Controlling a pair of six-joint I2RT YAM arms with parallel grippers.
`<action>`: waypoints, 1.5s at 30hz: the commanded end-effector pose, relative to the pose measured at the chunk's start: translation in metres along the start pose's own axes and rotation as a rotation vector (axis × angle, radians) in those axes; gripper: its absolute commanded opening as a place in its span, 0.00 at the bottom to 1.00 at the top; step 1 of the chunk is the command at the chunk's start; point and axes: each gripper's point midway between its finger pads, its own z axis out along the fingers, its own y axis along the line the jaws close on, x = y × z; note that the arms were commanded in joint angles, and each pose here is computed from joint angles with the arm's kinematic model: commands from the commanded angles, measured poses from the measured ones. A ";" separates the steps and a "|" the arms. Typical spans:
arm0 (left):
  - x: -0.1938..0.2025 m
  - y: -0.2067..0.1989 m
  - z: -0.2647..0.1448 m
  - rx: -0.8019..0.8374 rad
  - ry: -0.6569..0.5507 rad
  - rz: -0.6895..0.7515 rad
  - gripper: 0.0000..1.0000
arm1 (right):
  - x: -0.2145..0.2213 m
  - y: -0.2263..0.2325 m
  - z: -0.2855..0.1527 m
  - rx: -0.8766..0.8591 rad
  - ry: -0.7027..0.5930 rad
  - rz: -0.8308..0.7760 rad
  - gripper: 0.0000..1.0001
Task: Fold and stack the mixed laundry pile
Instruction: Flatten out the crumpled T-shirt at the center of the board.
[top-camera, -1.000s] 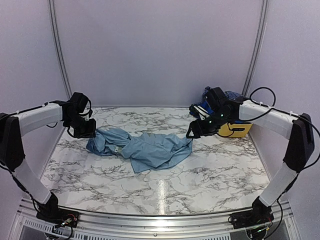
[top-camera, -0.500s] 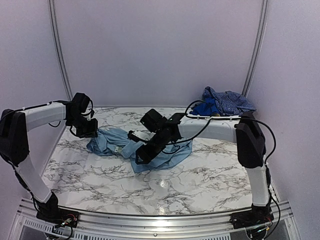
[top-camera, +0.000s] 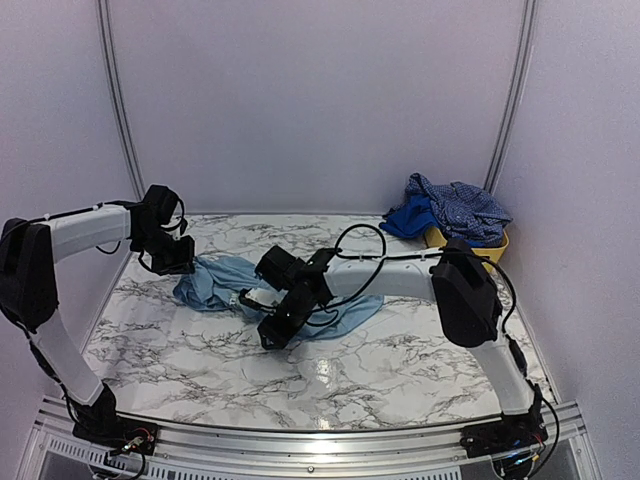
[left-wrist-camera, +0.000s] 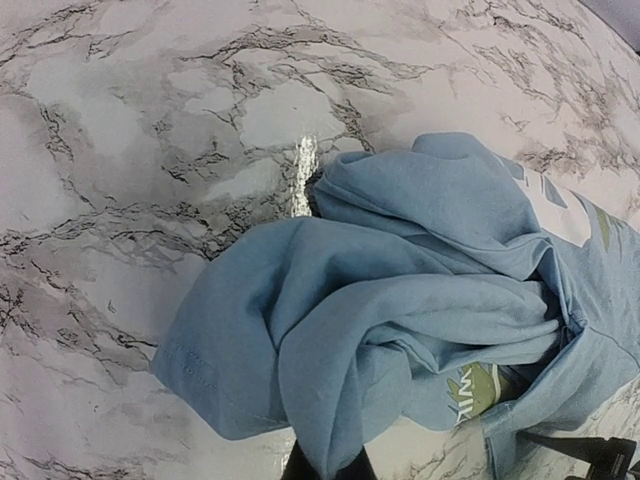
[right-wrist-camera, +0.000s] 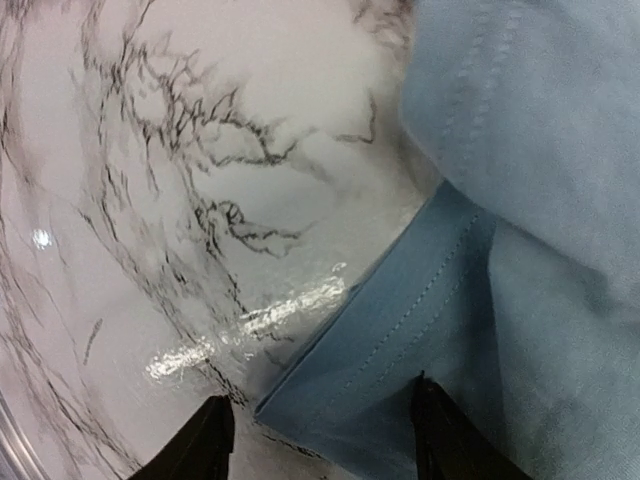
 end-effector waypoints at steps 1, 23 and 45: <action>0.001 0.001 0.004 0.014 0.004 0.004 0.00 | 0.027 0.001 0.016 0.102 0.112 -0.031 0.36; 0.041 -0.001 -0.043 0.092 -0.048 0.116 0.00 | -0.084 -0.030 -0.298 0.049 -0.494 0.115 0.00; 0.000 -0.009 -0.022 0.077 -0.077 0.055 0.00 | -0.058 -0.331 -0.292 0.501 -0.587 0.550 0.70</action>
